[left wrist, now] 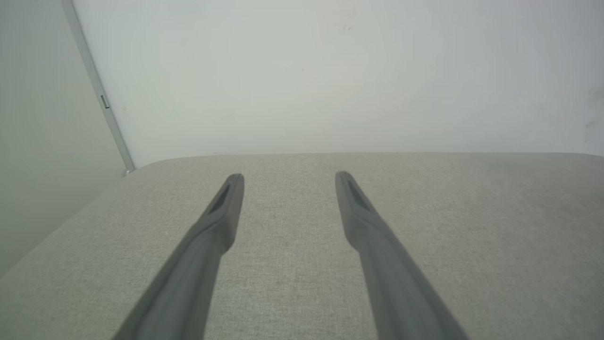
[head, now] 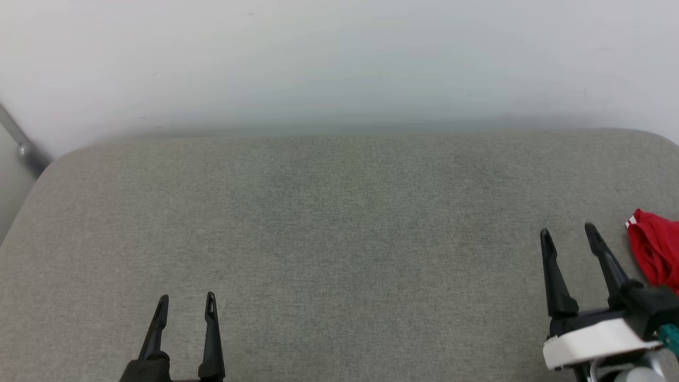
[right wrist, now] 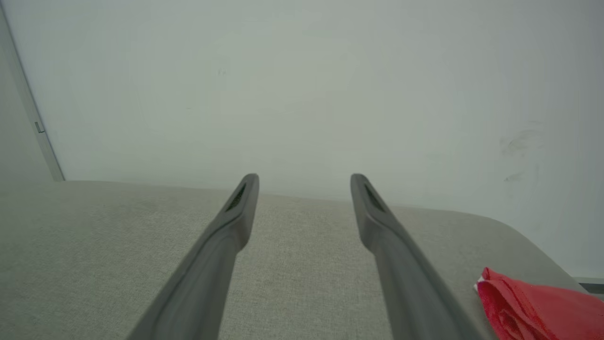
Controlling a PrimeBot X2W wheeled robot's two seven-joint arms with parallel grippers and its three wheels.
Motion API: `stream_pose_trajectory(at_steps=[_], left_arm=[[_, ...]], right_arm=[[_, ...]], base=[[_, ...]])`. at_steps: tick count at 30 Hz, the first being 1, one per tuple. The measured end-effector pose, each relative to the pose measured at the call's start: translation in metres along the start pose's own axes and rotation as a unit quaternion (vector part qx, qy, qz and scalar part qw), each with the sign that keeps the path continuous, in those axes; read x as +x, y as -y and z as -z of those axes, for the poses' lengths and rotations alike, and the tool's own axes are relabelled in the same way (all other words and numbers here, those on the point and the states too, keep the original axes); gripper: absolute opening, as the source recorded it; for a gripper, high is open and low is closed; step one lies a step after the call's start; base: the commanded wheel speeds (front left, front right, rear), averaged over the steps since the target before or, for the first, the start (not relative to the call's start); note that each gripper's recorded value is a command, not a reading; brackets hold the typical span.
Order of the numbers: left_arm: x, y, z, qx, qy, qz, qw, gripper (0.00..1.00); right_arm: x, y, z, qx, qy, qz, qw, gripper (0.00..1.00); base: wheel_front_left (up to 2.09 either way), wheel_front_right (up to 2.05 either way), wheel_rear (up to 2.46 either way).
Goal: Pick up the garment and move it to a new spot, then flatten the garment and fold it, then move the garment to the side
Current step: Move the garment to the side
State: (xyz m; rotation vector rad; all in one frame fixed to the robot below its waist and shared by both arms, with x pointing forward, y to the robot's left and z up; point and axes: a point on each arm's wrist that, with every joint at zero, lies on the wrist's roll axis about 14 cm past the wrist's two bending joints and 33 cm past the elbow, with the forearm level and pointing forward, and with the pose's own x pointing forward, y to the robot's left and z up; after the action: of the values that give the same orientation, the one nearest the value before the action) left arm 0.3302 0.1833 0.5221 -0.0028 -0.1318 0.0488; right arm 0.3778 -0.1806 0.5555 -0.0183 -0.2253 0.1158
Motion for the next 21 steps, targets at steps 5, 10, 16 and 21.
stream_pose_trajectory(at_steps=[5, 10, 16, 21], left_arm=[[-0.009, -0.003, 0.004, 0.000, -0.008, -0.003, 1.000, 1.00], [-0.015, -0.005, 0.004, 0.001, -0.009, -0.007, 1.000, 1.00], [-0.019, -0.005, 0.004, -0.002, -0.008, -0.005, 1.000, 1.00], [-0.020, -0.003, 0.003, -0.007, -0.006, -0.001, 1.000, 1.00]], right_arm=[[-0.021, -0.005, 0.011, 0.027, -0.017, 0.014, 0.999, 1.00], [-0.037, -0.004, 0.012, 0.042, -0.022, 0.027, 0.999, 1.00], [-0.051, -0.003, 0.013, 0.048, -0.026, 0.033, 0.998, 1.00], [-0.058, -0.002, 0.014, 0.059, -0.029, 0.039, 0.997, 1.00]], base=[[0.00, 0.00, 0.00], [0.00, 0.00, 0.00], [0.00, 0.00, 0.00], [0.00, 0.00, 0.00]])
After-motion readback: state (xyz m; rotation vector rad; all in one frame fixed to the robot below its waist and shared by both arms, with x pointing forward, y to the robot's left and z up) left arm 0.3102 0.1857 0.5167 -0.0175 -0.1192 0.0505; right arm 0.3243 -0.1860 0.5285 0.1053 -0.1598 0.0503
